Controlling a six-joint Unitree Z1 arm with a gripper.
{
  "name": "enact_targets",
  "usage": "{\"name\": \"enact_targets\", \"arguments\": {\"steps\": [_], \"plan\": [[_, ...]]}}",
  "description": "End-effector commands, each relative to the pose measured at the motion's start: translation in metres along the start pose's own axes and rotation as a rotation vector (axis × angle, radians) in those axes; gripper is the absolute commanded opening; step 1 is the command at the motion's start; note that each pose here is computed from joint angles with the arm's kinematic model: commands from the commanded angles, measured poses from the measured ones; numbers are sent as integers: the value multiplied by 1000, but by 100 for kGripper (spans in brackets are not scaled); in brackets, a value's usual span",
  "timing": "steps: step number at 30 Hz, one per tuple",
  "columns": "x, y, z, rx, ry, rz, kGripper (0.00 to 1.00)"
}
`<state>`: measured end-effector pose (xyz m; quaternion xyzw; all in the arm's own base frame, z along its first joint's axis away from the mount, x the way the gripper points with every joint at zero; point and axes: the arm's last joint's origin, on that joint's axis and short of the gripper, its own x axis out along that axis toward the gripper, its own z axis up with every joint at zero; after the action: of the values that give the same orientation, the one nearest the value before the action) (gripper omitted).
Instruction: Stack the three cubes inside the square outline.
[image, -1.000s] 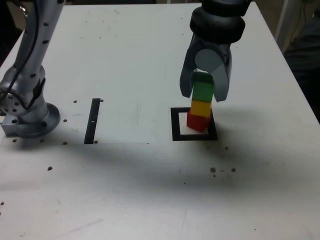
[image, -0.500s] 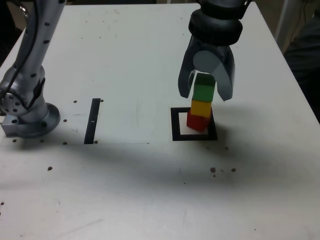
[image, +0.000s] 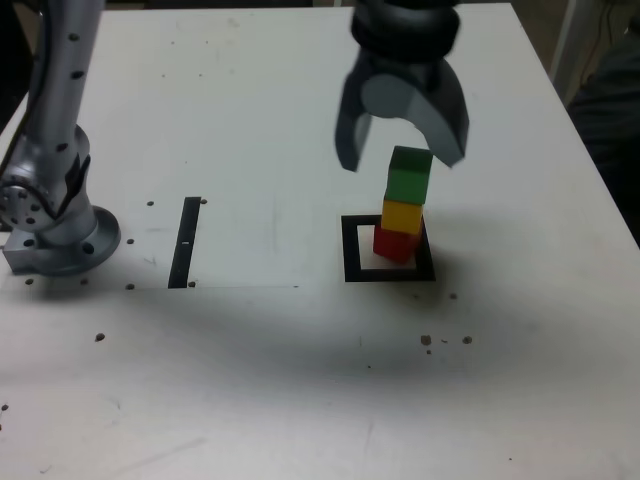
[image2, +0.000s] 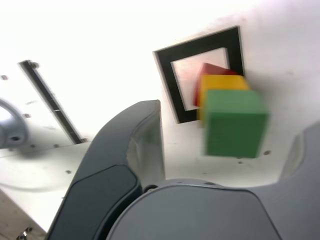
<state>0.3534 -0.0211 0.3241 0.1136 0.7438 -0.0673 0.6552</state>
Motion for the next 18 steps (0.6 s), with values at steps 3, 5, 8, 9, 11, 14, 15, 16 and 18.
{"name": "enact_targets", "arguments": {"steps": [3, 5, 8, 9, 11, 14, 15, 16, 18], "plan": [[-9, -3, -27, -17, -1, 30, 100], [-10, -4, -38, -25, 5, 38, 100], [-9, -7, -55, -38, 22, 44, 100], [-7, -8, -61, -42, 27, 45, 100], [-4, -10, -72, -51, 37, 43, 100], [5, -14, -88, -66, 48, 38, 100], [8, -15, -93, -71, 51, 36, 100], [12, -17, -98, -76, 53, 34, 100], [19, -19, -107, -85, 60, 32, 100]]}}
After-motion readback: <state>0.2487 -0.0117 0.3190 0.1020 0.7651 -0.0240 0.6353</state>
